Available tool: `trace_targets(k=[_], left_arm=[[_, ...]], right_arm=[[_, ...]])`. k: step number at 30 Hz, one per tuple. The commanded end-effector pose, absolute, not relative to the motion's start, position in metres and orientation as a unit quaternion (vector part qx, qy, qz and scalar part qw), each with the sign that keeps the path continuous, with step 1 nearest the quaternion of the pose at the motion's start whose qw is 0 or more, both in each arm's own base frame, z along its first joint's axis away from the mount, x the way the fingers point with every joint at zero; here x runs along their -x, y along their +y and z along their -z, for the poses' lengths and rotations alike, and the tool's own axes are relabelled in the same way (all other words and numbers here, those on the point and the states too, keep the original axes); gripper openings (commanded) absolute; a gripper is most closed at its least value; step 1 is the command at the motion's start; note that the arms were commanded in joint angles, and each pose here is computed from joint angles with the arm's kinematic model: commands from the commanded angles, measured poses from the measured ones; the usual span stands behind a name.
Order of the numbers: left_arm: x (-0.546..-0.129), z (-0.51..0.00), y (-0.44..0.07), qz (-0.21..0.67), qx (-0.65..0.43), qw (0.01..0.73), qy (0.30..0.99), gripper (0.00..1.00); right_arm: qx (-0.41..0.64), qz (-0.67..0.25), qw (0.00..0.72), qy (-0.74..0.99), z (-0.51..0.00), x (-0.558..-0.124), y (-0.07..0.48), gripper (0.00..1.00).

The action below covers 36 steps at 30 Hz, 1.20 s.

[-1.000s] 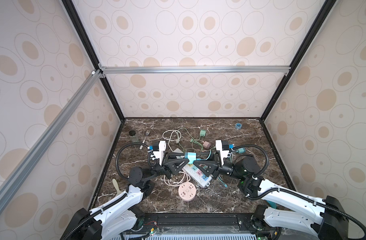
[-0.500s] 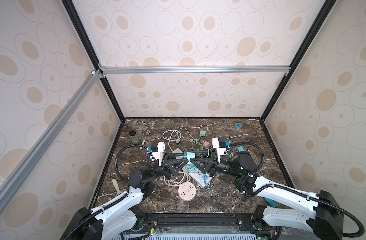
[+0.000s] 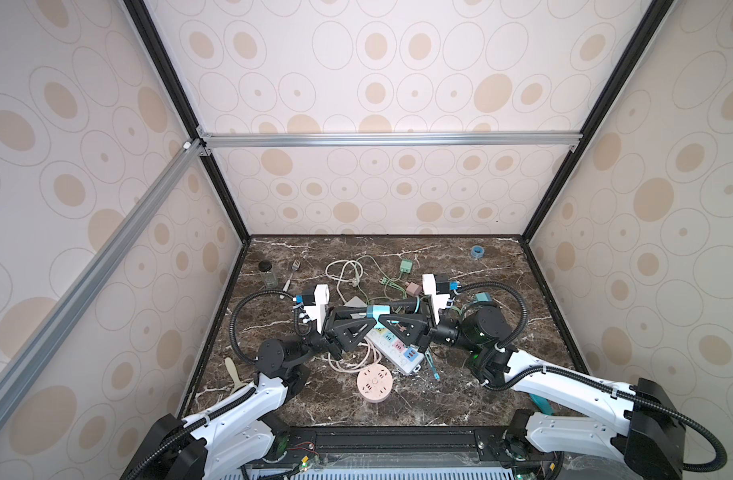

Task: Insert the plug

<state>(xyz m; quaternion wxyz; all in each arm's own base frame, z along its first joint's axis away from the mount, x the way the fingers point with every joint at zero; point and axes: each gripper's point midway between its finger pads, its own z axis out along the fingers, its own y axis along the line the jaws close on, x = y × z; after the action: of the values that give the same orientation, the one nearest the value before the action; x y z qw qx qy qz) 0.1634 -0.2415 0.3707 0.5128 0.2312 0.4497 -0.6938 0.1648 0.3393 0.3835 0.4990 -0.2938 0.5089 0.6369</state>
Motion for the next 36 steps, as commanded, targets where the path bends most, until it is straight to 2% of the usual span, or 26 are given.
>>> trace_targets(k=[1,3,4,6,7,10,16,19,29,36], left_arm=[[-0.148,-0.383,-0.24,0.706,-0.253,0.513,0.418,0.0],[-0.148,-0.382,-0.24,0.706,-0.251,0.512,0.419,0.0],[-0.15,-0.38,-0.24,0.705,-0.248,0.514,0.421,0.01],[-0.152,-0.378,-0.241,0.704,-0.245,0.514,0.424,0.05],[-0.154,-0.377,-0.242,0.704,-0.244,0.513,0.426,0.08],[-0.157,-0.374,-0.246,0.705,-0.246,0.505,0.433,0.21],[-0.158,-0.371,-0.246,0.707,-0.242,0.501,0.436,0.56],[-0.165,-0.363,-0.248,0.692,-0.236,0.504,0.46,0.65],[-0.189,-0.335,-0.241,0.576,-0.221,0.547,0.566,0.81],[-0.217,-0.298,-0.223,0.46,-0.182,0.547,0.675,0.81]], right_arm=[[0.293,-0.644,0.519,0.48,-0.406,-0.163,0.335,0.33],[0.293,-0.641,0.519,0.483,-0.405,-0.164,0.336,0.28],[0.293,-0.64,0.519,0.486,-0.405,-0.165,0.337,0.22],[0.293,-0.634,0.517,0.494,-0.403,-0.167,0.337,0.11],[0.293,-0.632,0.518,0.496,-0.402,-0.167,0.337,0.1],[0.289,-0.623,0.525,0.503,-0.401,-0.168,0.333,0.09],[0.278,-0.59,0.538,0.534,-0.394,-0.173,0.322,0.05],[0.271,-0.568,0.547,0.552,-0.391,-0.176,0.315,0.06],[0.256,-0.502,0.559,0.609,-0.37,-0.186,0.295,0.05],[0.274,-0.414,0.538,0.681,-0.346,-0.195,0.282,0.06]])
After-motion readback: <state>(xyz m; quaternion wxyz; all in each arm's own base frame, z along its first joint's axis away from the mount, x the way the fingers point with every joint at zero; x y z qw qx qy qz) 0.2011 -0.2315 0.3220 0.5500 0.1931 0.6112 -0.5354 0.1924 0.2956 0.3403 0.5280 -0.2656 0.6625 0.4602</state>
